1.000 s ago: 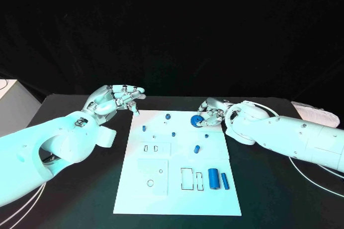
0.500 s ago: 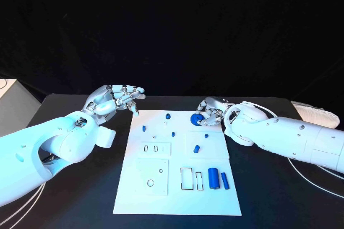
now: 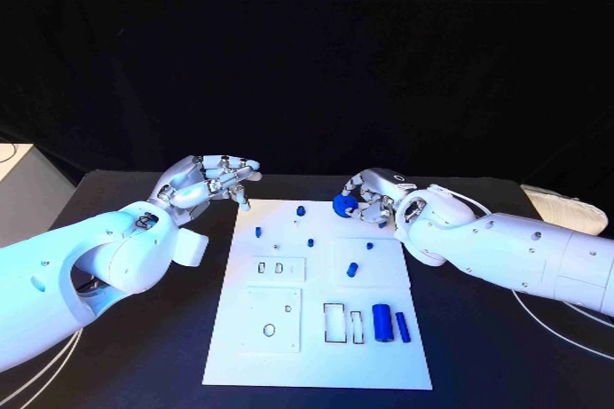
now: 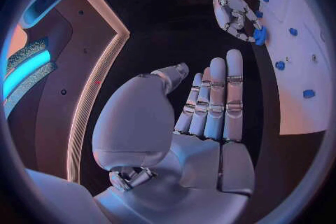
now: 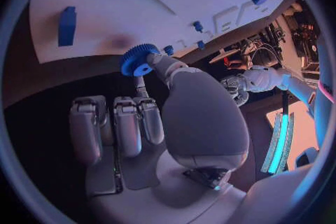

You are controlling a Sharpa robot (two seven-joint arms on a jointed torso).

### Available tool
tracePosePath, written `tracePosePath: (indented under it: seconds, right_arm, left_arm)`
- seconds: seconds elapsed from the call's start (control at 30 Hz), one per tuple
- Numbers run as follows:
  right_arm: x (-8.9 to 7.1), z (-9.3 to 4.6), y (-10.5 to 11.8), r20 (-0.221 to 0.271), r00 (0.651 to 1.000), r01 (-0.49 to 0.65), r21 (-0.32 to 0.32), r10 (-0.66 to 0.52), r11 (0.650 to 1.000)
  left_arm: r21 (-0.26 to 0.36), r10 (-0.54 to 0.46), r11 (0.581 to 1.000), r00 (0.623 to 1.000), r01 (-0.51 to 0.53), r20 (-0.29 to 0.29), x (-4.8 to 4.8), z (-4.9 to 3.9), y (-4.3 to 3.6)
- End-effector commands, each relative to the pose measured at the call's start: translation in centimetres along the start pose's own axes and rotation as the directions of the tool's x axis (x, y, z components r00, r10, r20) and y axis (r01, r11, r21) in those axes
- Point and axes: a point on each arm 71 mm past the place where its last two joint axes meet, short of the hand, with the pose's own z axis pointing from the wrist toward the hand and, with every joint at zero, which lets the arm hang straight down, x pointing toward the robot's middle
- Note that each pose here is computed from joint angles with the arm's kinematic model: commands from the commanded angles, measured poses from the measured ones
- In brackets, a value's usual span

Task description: Assemble the parts on the task board

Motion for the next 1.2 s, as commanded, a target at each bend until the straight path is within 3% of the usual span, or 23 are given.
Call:
tracePosePath:
  seconds: [0.03,0.27,0.57,1.2]
  right_arm:
    - [-0.2,0.0,1.3,0.051,0.999,0.024,-0.065,-0.021,0.998]
    - [0.9,0.7,4.6,0.028,0.999,0.027,-0.129,-0.024,0.991]
    - [3.1,1.6,7.3,-0.021,0.998,0.048,-0.161,-0.052,0.986]
    - [4.9,2.5,9.3,-0.016,0.991,0.127,-0.148,-0.131,0.981]
  left_arm:
    - [0.004,-0.005,1.000,1.000,0.005,-0.023,0.30,0.05,-0.07]
    - [0.003,-0.007,1.000,1.000,0.007,-0.027,0.43,0.09,-0.07]
    - [0.003,-0.009,1.000,0.999,0.009,-0.036,0.71,0.17,-0.08]
    - [0.005,-0.009,1.000,0.999,0.009,-0.044,0.99,0.43,0.03]
